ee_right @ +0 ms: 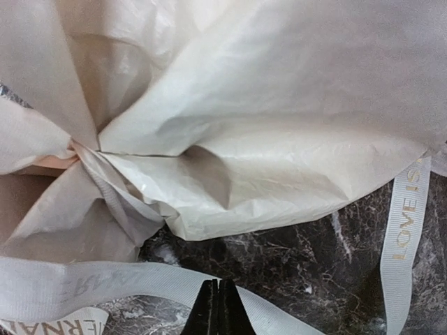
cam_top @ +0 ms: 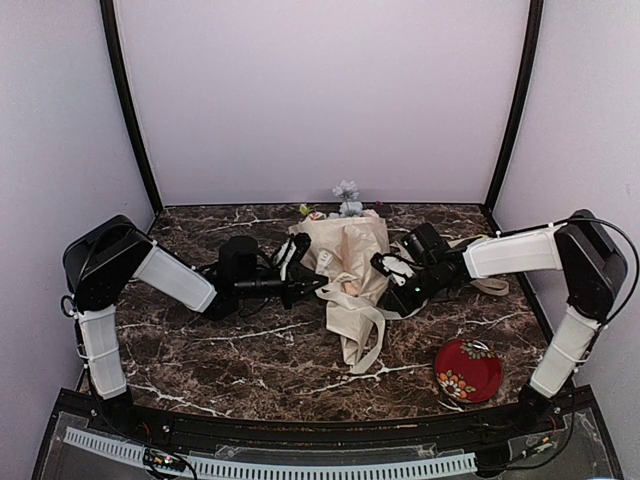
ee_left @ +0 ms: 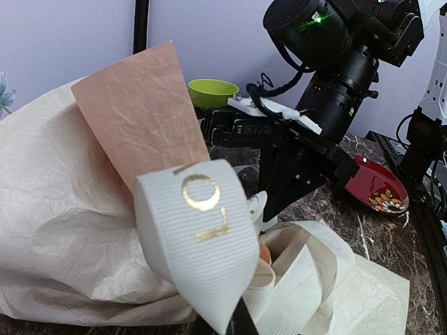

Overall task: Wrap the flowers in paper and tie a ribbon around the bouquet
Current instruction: Cross the half-tied ribbon over the folded bouquet.

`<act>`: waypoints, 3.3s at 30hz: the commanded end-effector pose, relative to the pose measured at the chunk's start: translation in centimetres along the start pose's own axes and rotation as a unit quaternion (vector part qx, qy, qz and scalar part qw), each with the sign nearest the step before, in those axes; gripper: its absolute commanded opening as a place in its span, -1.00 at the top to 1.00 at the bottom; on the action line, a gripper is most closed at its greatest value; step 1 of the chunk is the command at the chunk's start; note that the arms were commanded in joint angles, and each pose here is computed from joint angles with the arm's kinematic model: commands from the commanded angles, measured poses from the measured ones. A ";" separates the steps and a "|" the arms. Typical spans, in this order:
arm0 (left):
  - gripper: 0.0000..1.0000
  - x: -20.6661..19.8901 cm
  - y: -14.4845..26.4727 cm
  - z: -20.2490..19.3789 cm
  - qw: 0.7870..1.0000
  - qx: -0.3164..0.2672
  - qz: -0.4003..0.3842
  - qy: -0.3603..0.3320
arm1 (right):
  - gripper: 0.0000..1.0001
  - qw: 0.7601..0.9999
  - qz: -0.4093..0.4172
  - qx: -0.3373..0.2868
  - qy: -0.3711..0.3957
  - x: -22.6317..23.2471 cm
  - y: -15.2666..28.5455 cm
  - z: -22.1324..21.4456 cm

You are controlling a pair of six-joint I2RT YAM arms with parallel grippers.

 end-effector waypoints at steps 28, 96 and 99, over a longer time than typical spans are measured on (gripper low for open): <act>1.00 -0.4 0.7 2.1 1.000 -0.018 -0.005 -0.018 | -0.37 0.998 0.019 0.029 0.053 0.4 -1.2 1.4; 0.10 -0.9 3.0 3.2 0.997 0.044 0.045 -0.048 | 1.00 0.962 0.209 -0.003 -0.176 4.8 4.7 4.4; -0.08 -1.7 1.5 3.3 0.996 0.073 -0.033 -0.050 | 1.00 0.961 0.213 -0.005 -0.176 5.2 4.9 4.5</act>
Point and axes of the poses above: each gripper's point midway between its finger pads, its own y axis back along the fingers, its own x axis along the line the jaws close on, z = x × y, the point moved 6 cm from there along y, back along the fingers, and after that the axes turned 2 degrees about y, right-handed, at the moved point
